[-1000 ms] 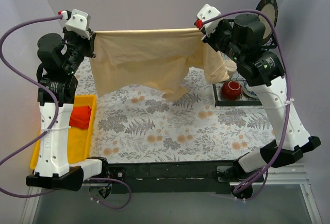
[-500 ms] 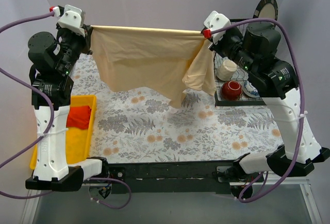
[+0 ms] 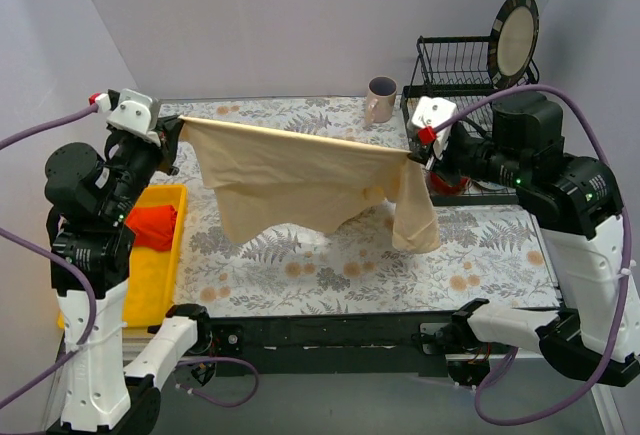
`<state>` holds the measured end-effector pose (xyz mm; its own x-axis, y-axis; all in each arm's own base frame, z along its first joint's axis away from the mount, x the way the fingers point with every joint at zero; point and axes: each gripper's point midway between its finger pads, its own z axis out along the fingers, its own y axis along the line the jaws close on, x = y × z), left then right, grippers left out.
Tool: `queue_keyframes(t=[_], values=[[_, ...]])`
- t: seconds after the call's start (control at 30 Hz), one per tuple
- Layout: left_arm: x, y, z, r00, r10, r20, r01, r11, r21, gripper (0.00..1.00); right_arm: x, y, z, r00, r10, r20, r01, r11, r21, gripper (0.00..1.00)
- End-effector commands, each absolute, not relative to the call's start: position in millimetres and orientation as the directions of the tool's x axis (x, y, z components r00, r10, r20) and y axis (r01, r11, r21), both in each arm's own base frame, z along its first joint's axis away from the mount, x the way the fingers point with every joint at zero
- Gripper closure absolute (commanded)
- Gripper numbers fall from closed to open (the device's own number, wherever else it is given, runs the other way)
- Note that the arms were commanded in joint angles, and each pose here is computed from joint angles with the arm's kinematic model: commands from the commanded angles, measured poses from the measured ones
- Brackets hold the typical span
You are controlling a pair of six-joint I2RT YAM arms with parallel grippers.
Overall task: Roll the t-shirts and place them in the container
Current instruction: Flatten out the T-shirt at the center of the board.
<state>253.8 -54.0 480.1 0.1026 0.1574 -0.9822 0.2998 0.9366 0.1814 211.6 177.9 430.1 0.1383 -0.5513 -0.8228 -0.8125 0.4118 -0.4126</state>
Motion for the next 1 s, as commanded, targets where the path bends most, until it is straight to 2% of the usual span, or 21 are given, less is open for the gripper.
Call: queue_keyframes(t=[0.0,0.1,0.13,0.2,0.27,0.4,0.43,0.47,0.5,0.53,0.57,0.6,0.63,0.67,0.7,0.73,0.77,0.8,0.83,0.9,0.97], values=[[262,-49,474,0.084,0.163,-0.983,0.280,0.943,0.181,1.00,198,186,403,0.123,-0.564,-0.817,-0.876,0.324,-0.356,0.99],[288,-52,440,0.010,0.196,-0.981,0.310,0.932,0.189,1.00,211,202,378,0.150,-0.568,-0.809,-0.893,0.274,-0.357,0.99],[297,-52,428,-0.007,0.204,-0.979,0.311,0.931,0.192,1.00,217,206,344,0.124,-0.606,-0.786,-0.911,0.245,-0.332,0.99],[324,-53,390,-0.066,0.219,-0.974,0.325,0.927,0.186,1.00,237,215,324,0.153,-0.607,-0.780,-0.895,0.250,-0.370,0.99],[348,-54,358,-0.114,0.226,-0.967,0.332,0.926,0.177,1.00,251,217,278,0.139,-0.652,-0.745,-0.905,0.222,-0.363,0.99],[409,-56,285,-0.221,0.283,-0.933,0.373,0.909,0.187,1.00,311,207,236,0.086,-0.668,-0.739,-0.905,0.258,-0.338,0.99],[420,-56,278,-0.229,0.291,-0.929,0.374,0.907,0.192,1.00,331,207,211,0.030,-0.688,-0.725,-0.919,0.265,-0.290,0.99],[434,-55,275,-0.226,0.286,-0.931,0.362,0.912,0.192,1.00,350,206,214,0.018,-0.685,-0.728,-0.913,0.286,-0.291,0.98],[449,-52,275,-0.233,0.282,-0.931,0.348,0.918,0.191,1.00,369,196,209,-0.024,-0.690,-0.724,-0.909,0.316,-0.272,0.94],[466,-51,248,-0.297,0.278,-0.914,0.349,0.922,0.167,1.00,381,193,171,-0.119,-0.723,-0.681,-0.929,0.323,-0.180,0.89],[477,-49,240,-0.323,0.268,-0.908,0.331,0.930,0.157,1.00,406,193,189,-0.117,-0.720,-0.685,-0.915,0.345,-0.207,0.80],[490,-45,250,-0.311,0.257,-0.915,0.307,0.938,0.159,1.00,420,183,184,-0.186,-0.722,-0.667,-0.900,0.397,-0.178,0.70],[501,-38,236,-0.359,0.234,-0.904,0.262,0.954,0.143,1.00,424,177,151,-0.288,-0.739,-0.609,-0.905,0.418,-0.079,0.51],[506,-34,240,-0.358,0.219,-0.908,0.242,0.961,0.136,0.99,436,176,158,-0.306,-0.732,-0.609,-0.895,0.439,-0.076,0.02],[509,-31,244,-0.353,0.207,-0.912,0.226,0.965,0.131,0.97,451,180,183,-0.291,-0.701,-0.651,-0.888,0.452,-0.090,0.01],[509,-28,247,-0.350,0.198,-0.916,0.203,0.970,0.132,0.93,453,182,184,-0.299,-0.697,-0.651,-0.891,0.448,-0.070,0.01],[505,-28,255,-0.337,0.184,-0.923,0.198,0.973,0.121,0.83,448,186,192,-0.295,-0.694,-0.657,-0.896,0.441,-0.063,0.02],[501,-30,258,-0.332,0.176,-0.927,0.203,0.973,0.112,0.66,437,191,192,-0.286,-0.684,-0.671,-0.908,0.416,-0.037,0.01],[491,-32,248,-0.356,0.167,-0.920,0.212,0.973,0.095,0.56,425,193,210,-0.225,-0.685,-0.693,-0.921,0.381,-0.077,0.01],[472,-37,256,-0.348,0.136,-0.928,0.224,0.973,0.059,0.45,397,208,209,-0.136,-0.701,-0.700,-0.949,0.295,-0.111,0.01],[450,-43,234,-0.403,0.123,-0.907,0.248,0.969,0.022,0.41,343,213,189,-0.055,-0.735,-0.675,-0.974,0.190,-0.126,0.02]])
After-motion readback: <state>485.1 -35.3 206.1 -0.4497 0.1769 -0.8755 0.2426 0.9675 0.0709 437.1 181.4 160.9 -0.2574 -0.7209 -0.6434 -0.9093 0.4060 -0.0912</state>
